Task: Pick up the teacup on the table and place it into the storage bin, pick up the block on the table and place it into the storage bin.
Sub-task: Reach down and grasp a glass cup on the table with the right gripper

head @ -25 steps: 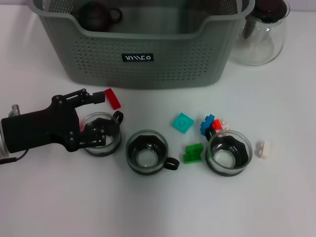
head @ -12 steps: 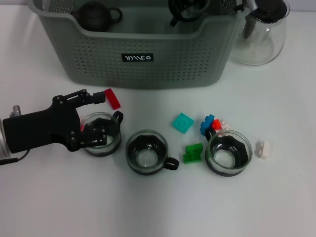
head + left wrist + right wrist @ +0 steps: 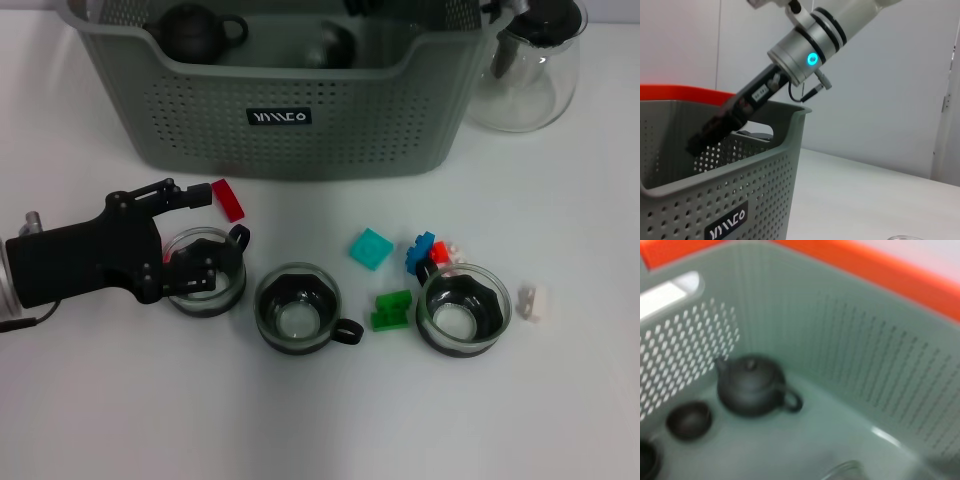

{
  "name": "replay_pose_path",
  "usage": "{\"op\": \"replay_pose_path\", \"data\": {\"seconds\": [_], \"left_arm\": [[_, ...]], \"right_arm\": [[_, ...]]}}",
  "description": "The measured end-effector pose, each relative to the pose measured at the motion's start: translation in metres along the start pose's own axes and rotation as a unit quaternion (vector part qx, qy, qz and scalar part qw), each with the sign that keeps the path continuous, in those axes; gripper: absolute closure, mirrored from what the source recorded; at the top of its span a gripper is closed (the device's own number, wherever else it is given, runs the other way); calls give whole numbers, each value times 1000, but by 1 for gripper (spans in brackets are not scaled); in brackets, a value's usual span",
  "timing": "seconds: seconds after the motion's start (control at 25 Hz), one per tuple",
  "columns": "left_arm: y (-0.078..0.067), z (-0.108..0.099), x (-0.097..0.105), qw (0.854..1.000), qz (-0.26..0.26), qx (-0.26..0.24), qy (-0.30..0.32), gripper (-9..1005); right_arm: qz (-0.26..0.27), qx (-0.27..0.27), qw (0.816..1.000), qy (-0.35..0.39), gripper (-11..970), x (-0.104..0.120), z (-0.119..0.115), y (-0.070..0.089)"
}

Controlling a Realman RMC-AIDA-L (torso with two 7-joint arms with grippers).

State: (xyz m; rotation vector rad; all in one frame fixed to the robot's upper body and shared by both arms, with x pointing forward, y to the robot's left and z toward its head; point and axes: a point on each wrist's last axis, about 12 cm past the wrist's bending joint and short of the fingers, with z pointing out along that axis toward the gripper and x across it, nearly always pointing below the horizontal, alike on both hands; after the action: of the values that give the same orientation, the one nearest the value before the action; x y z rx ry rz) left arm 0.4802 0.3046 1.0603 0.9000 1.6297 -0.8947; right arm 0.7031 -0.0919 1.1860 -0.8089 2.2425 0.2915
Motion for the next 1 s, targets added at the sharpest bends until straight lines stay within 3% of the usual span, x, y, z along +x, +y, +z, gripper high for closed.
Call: {"op": "replay_pose_path", "data": {"seconds": [0.08, 0.2, 0.24, 0.28, 0.32, 0.44, 0.52, 0.68, 0.76, 0.88, 1.0], "left_arm": [[0, -1, 0, 1000, 0, -2, 1, 155], [1, -2, 0, 1000, 1, -3, 0, 155], [1, -2, 0, 1000, 1, -4, 1, 155], [2, -2, -1, 1000, 1, -4, 0, 155], [2, -2, -1, 1000, 2, -4, 0, 155], [2, -3, -1, 1000, 2, -6, 1, 155], [3, -3, -1, 1000, 3, -8, 3, 155], [5, -3, -1, 1000, 4, -12, 6, 155], [7, -2, -3, 1000, 6, -12, 6, 155], [9, 0, -5, 1000, 8, -9, 6, 155], [10, 2, -7, 1000, 11, -8, 6, 155]], "right_arm": [[17, -2, 999, -37, 819, -7, -11, -6], [41, -29, 989, -137, 701, -22, -46, -16], [40, -76, 975, -207, 662, -20, -79, -18], [40, -76, 975, -207, 561, -20, -79, -18], [38, -107, 965, -238, 459, -16, -96, -19], [18, -166, 940, -298, 466, 12, -144, -29], [-19, -197, 933, -301, 471, 36, -171, -34], [-99, -234, 942, -220, 471, 89, -206, -36], [-155, -251, 944, -147, 470, 111, -214, -28], [-214, -273, 936, -61, 467, 130, -210, -13], [-250, -281, 926, 16, 466, 135, -191, 2]]}}
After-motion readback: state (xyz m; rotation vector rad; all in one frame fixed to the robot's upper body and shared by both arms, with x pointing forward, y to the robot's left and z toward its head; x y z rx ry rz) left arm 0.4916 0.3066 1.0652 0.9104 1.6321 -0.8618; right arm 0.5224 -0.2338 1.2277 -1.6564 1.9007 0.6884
